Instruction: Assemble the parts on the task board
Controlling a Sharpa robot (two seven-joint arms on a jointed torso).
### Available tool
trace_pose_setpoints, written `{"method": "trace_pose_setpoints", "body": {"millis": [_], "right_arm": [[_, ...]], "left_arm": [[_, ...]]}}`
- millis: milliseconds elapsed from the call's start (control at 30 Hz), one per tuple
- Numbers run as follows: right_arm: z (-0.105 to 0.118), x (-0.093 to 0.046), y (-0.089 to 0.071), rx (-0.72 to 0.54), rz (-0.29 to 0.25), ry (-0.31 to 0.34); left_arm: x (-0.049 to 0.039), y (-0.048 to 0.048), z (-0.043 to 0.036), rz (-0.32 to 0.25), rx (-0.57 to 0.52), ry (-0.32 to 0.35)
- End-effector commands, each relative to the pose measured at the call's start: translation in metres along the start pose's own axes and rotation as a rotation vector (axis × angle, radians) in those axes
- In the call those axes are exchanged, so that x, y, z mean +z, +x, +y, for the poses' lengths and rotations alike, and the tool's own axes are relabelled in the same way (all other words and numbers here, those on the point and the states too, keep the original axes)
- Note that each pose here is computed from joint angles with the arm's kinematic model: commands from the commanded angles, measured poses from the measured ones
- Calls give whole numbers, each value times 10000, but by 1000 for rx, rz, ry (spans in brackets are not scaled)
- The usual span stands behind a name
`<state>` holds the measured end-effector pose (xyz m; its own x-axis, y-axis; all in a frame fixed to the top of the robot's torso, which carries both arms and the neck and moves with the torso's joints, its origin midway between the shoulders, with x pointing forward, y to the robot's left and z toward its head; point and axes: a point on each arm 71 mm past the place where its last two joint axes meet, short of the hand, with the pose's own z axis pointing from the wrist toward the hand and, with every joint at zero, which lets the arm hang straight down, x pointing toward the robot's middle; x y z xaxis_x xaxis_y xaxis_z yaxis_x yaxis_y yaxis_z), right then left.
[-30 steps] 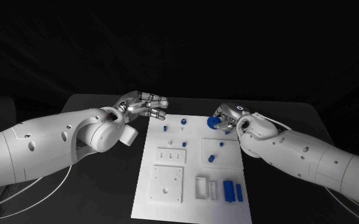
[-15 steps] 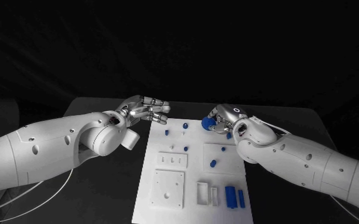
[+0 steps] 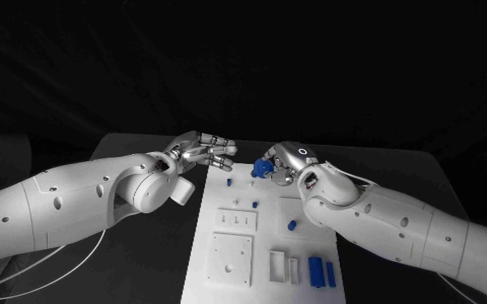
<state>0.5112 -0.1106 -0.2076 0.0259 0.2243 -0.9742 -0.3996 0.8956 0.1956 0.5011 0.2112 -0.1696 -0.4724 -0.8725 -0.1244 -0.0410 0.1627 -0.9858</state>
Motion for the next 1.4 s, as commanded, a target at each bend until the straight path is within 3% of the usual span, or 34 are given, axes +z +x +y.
{"method": "trace_pose_setpoints", "body": {"millis": [33,333,633,1133,1400], "right_arm": [[92,17,64,-32,-12,-16],[240,69,273,-48,31,-31],[284,93,385,-64,68,-33],[381,81,454,-64,110,-53],[368,124,507,-71,116,-33]], "left_arm": [[12,26,-23,15,5,22],[21,29,-26,14,8,26],[24,25,-26,12,3,24],[26,18,-23,12,1,21],[30,33,-21,26,6,16]]}}
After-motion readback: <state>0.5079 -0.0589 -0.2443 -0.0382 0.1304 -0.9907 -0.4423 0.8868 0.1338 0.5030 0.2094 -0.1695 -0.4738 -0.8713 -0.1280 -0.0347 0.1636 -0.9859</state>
